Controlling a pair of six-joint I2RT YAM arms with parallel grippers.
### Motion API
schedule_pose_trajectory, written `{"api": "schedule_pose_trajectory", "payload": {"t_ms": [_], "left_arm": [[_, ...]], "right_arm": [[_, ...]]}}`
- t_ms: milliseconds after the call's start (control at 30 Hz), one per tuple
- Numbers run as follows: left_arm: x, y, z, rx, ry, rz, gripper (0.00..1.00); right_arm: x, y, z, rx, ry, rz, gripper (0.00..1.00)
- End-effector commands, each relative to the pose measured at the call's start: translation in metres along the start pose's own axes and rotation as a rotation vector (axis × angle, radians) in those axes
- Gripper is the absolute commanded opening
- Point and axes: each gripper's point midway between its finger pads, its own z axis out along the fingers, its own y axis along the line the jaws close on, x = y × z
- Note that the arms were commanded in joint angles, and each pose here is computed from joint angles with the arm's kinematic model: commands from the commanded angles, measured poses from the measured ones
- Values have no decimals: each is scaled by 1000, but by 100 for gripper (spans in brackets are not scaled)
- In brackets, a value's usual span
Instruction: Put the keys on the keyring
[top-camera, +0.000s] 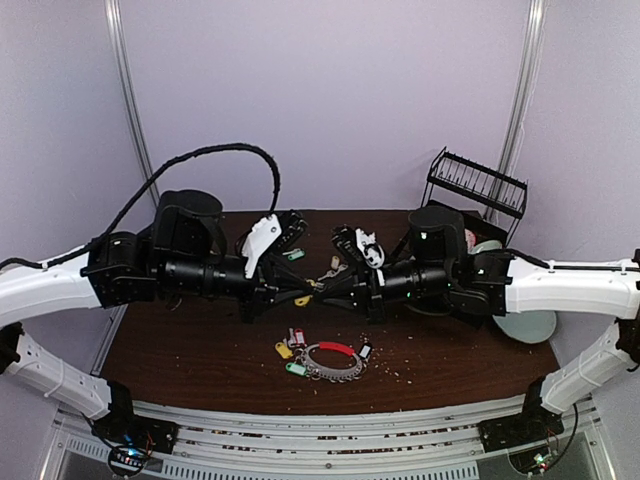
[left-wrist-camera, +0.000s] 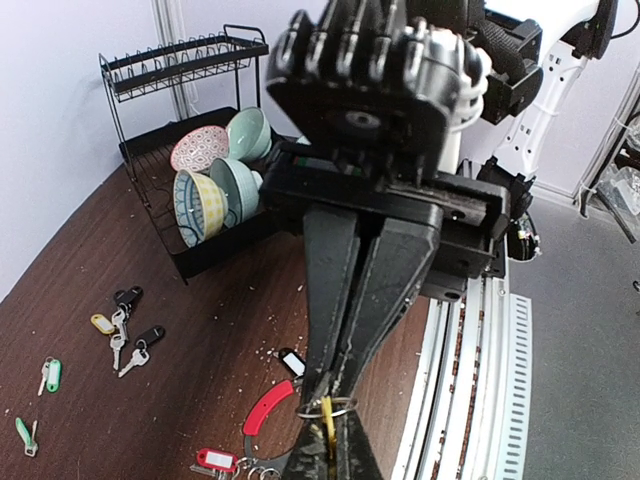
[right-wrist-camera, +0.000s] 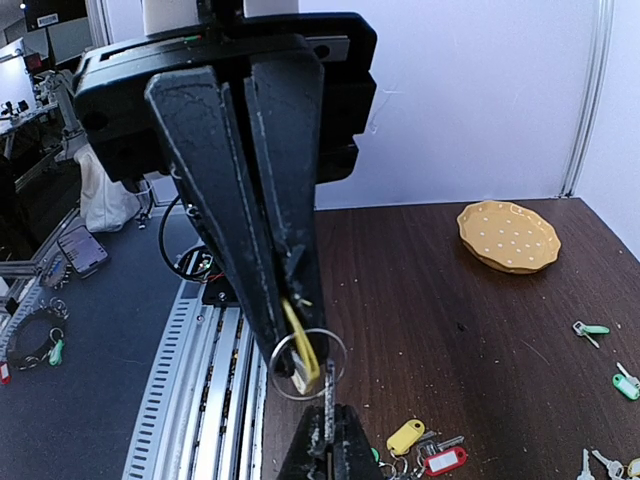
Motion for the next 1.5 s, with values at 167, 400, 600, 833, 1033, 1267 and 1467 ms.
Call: {"api": "schedule_pose_trajectory", "payload": {"t_ms": [167,400,600,833,1033,1267,1467], "left_arm": [[-10,9,-13,-67,-90,33,0],[2,14,-9,-98,-66,66,38],[-5,-9,-21,28,-130,100,64],[-26,13,-23,-103,-177,25,31],[-30,26,-27,-250,-174,155,29],[-48,54,-49,-469,-240,304,31],[-42,49,-35,-439,-251,359,20]], "right_arm": [[-34,7,-21,10,-106,-36,0],[-34,6,-25,31,-74,-41,0],[-28,-4,-27,104,-15,-80,0],[-42,-20,-21,202,6,-63,0],[-47,-40,-14,281,55,140,0],[-33,-56,-5,360,140,312,0],[-36,-52,-1,356,129,302,0]]}}
